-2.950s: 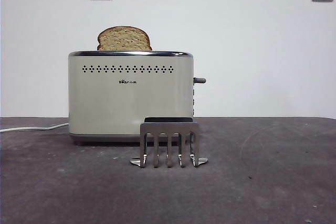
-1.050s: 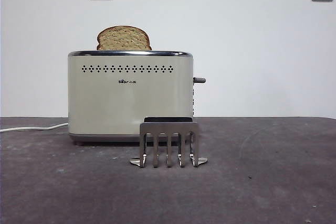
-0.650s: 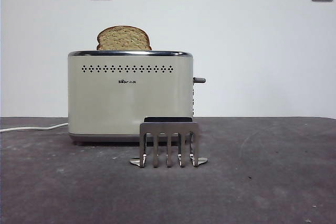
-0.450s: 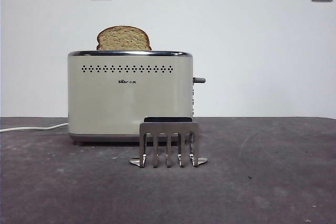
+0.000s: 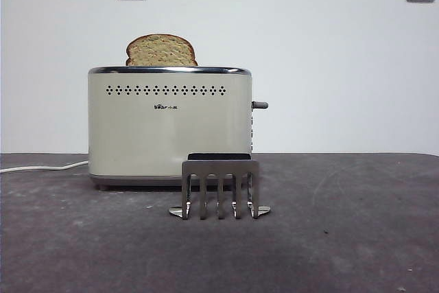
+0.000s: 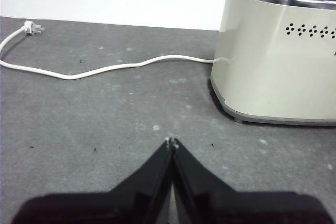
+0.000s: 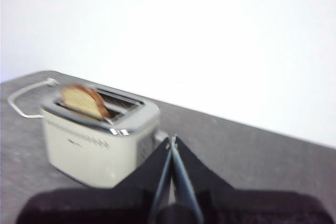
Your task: Pick up a slice of bread from the rack,put the bread on the toaster,press the button
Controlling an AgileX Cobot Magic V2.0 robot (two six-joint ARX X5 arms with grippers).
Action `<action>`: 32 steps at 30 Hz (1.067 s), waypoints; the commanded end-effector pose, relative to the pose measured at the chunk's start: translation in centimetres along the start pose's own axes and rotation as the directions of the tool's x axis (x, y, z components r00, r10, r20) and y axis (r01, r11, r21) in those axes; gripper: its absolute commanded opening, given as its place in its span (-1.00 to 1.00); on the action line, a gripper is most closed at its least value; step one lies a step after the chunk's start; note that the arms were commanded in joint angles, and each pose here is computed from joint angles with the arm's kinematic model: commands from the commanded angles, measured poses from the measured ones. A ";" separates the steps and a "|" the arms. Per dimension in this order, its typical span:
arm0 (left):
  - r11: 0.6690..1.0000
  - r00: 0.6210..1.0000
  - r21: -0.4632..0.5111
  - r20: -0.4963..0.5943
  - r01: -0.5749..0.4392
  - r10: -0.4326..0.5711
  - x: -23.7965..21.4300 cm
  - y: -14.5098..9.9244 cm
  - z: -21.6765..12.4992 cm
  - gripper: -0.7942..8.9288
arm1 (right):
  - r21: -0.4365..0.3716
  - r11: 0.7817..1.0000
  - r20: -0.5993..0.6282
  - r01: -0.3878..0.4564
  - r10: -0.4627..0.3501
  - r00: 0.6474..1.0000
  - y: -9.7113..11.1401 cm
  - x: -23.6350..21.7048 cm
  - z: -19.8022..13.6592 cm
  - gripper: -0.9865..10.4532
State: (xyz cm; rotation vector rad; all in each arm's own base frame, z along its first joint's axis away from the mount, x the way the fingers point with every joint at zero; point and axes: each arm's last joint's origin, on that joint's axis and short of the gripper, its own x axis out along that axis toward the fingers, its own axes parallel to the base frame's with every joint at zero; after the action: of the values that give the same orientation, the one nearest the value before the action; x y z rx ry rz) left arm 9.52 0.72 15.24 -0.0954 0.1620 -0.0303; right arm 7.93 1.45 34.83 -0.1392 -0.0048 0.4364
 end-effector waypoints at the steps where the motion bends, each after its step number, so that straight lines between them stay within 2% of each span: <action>1: 1.000 1.000 -0.008 -0.010 -0.003 0.003 0.1 0.1 -0.4 -0.84 | 0.045 0.999 0.004 0.013 -0.013 1.000 0.3 0.5 -4.2 -0.83; 6: 1.000 1.000 -0.008 -0.009 -0.003 0.003 0.1 0.1 -0.4 -0.84 | 0.092 0.988 0.003 0.123 -0.123 0.992 0.8 0.8 -10.1 -0.83; 14: 1.000 1.000 -0.008 -0.010 -0.003 0.003 0.1 0.1 -0.4 -0.84 | 0.124 0.973 -0.043 0.194 -0.190 0.981 1.2 1.1 -15.6 -0.83; 17: 1.000 1.000 -0.008 -0.010 -0.003 0.003 0.1 0.1 -0.4 -0.84 | 0.130 0.971 -0.064 0.201 -0.194 0.979 1.3 1.3 -16.7 -0.83; 23: 1.000 1.000 -0.008 -0.009 -0.002 0.002 0.1 0.1 -0.4 -0.84 | 0.166 0.947 -0.114 0.273 -0.257 0.960 1.2 1.5 -18.4 -0.83; 32: 1.000 1.000 -0.008 -0.009 -0.003 0.003 0.1 0.1 -0.4 -0.84 | 0.218 0.934 -0.178 0.283 -0.247 0.953 1.4 1.7 -19.9 -0.83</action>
State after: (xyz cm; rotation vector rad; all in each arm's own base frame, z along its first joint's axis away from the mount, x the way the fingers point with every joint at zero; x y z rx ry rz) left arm 9.52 0.72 15.24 -0.0954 0.1616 -0.0303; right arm 9.52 0.71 15.35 0.0456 0.1590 0.1545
